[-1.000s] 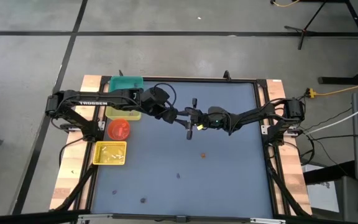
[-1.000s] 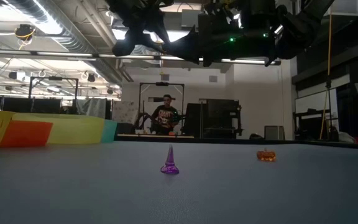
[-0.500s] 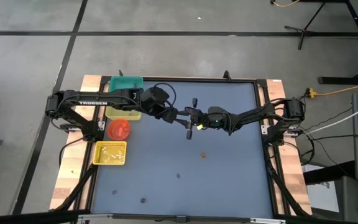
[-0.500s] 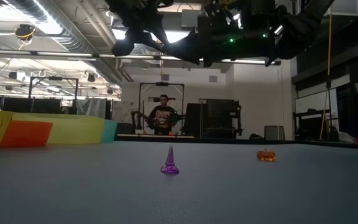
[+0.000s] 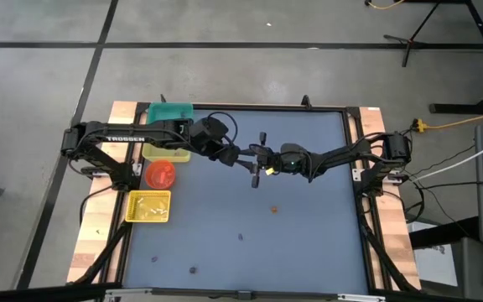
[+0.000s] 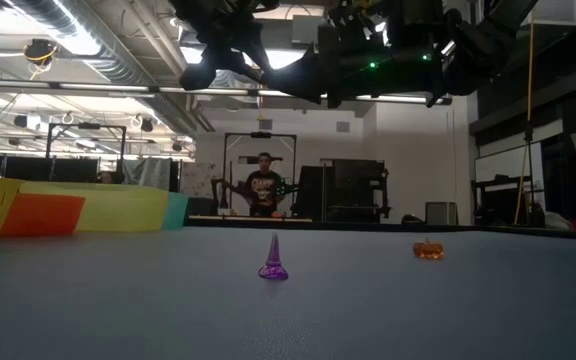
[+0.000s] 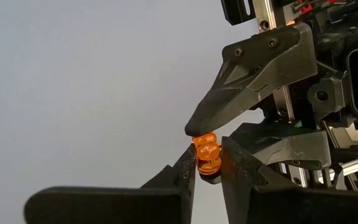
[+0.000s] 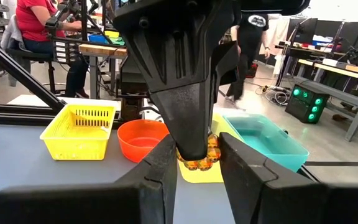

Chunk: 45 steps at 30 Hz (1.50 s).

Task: Sort Halloween decoration
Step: Put the top orange pumpkin toy into the orange bin

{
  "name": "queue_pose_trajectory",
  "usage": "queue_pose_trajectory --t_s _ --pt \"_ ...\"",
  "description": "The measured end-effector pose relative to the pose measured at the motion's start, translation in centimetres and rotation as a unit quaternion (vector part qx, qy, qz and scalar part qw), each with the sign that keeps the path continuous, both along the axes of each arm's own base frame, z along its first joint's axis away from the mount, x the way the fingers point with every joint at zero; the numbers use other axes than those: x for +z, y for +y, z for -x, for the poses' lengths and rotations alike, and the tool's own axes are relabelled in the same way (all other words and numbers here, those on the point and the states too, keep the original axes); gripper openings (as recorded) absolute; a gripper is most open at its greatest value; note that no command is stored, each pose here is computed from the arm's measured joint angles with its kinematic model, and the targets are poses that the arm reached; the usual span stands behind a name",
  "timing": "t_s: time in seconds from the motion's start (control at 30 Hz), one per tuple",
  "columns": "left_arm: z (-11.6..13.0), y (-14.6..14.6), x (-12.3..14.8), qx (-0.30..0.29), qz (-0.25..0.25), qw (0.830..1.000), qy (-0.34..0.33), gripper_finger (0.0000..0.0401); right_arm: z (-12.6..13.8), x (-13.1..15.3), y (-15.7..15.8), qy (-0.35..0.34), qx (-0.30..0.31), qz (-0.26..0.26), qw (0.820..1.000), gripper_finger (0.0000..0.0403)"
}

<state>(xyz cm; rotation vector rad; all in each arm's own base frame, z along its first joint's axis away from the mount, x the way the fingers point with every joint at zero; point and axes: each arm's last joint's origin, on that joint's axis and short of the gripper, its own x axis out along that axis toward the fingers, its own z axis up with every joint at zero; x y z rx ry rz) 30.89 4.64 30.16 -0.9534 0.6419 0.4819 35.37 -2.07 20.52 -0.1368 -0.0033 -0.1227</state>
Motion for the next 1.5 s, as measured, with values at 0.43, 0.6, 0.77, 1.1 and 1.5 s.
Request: queue_pose_trajectory --t_s 0.43,0.6,0.77,1.1,1.5 --pt "0.0 0.1 0.0 0.001 -0.002 1.000 -0.001 0.0035 0.0 0.0 0.1 -0.002 0.019 -0.001 1.000 0.0131" --pt "0.0 0.1 0.0 0.001 -0.002 1.000 -0.001 0.0035 0.0 0.1 0.1 -0.004 0.018 -0.001 1.000 0.0192" --pt "0.1 0.1 -0.1 -0.001 -0.004 1.000 0.004 0.0035 0.0 -0.2 0.2 0.009 0.022 -0.002 1.000 0.0237" --pt "1.9 -0.2 -1.6 -0.032 -0.004 0.991 0.128 0.0035 0.3 -2.6 0.3 0.135 0.039 -0.015 0.990 0.0259" --pt "7.7 -2.0 -3.0 -0.071 0.009 0.896 0.439 0.0035 1.2 -4.9 0.4 0.259 0.051 -0.047 0.963 0.0259"
